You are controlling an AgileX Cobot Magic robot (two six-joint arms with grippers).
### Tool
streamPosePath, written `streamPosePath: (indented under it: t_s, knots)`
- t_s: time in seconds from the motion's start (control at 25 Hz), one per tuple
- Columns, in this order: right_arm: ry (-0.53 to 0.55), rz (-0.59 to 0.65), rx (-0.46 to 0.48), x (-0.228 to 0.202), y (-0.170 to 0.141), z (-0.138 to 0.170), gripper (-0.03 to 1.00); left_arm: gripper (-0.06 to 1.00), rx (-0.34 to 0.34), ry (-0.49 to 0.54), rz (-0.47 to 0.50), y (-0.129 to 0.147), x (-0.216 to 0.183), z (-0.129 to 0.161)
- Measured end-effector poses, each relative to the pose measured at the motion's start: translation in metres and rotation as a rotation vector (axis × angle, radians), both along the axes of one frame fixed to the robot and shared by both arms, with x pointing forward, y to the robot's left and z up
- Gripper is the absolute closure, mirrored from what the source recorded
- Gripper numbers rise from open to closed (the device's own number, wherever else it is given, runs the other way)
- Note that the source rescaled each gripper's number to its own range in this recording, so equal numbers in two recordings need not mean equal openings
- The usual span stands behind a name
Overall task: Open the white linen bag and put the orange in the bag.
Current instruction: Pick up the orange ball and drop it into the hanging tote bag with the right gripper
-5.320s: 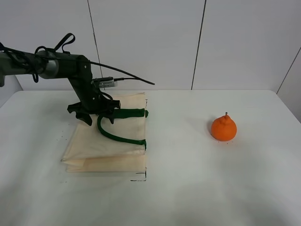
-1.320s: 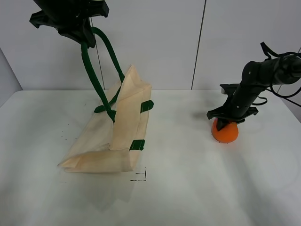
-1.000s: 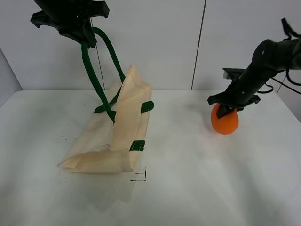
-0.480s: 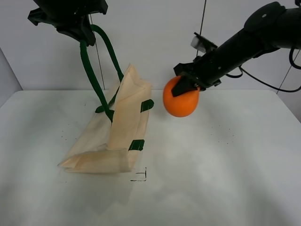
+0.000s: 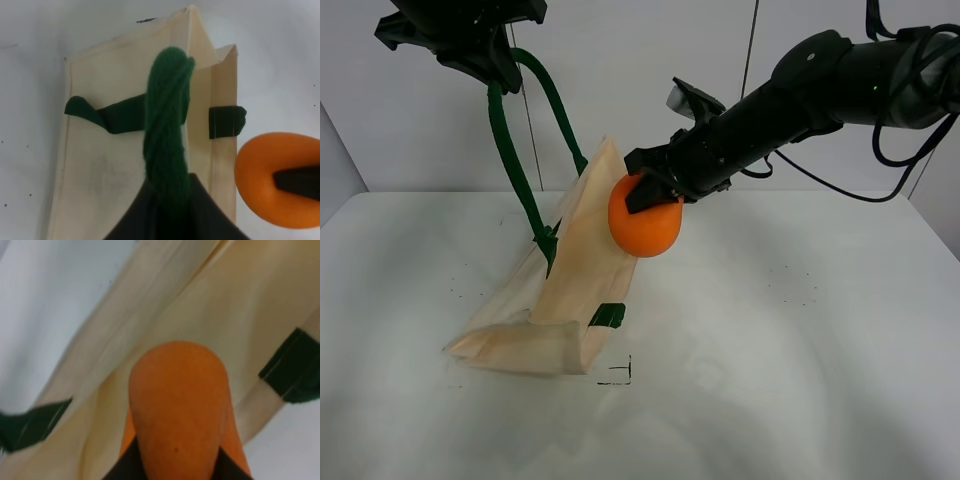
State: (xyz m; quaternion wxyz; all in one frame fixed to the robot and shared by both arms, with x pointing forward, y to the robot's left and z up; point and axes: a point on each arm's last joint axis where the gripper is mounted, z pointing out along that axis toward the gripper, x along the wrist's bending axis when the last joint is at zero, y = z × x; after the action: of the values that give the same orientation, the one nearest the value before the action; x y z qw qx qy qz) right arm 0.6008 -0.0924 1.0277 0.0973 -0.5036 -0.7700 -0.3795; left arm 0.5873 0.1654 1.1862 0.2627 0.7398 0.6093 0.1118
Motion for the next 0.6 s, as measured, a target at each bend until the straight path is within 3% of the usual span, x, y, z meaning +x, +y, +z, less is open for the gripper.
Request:
streamPosePath:
  t_s: [0.28, 0.6]
  knots:
    - [0.058, -0.021, 0.100, 0.013, 0.012, -0.030, 0.95, 0.94, 0.000, -0.001, 0.000, 0.000, 0.000, 0.000]
    - [-0.004, -0.012, 0.077, 0.011, 0.035, -0.044, 0.95, 0.94, -0.001, -0.004, 0.000, 0.000, 0.000, 0.000]
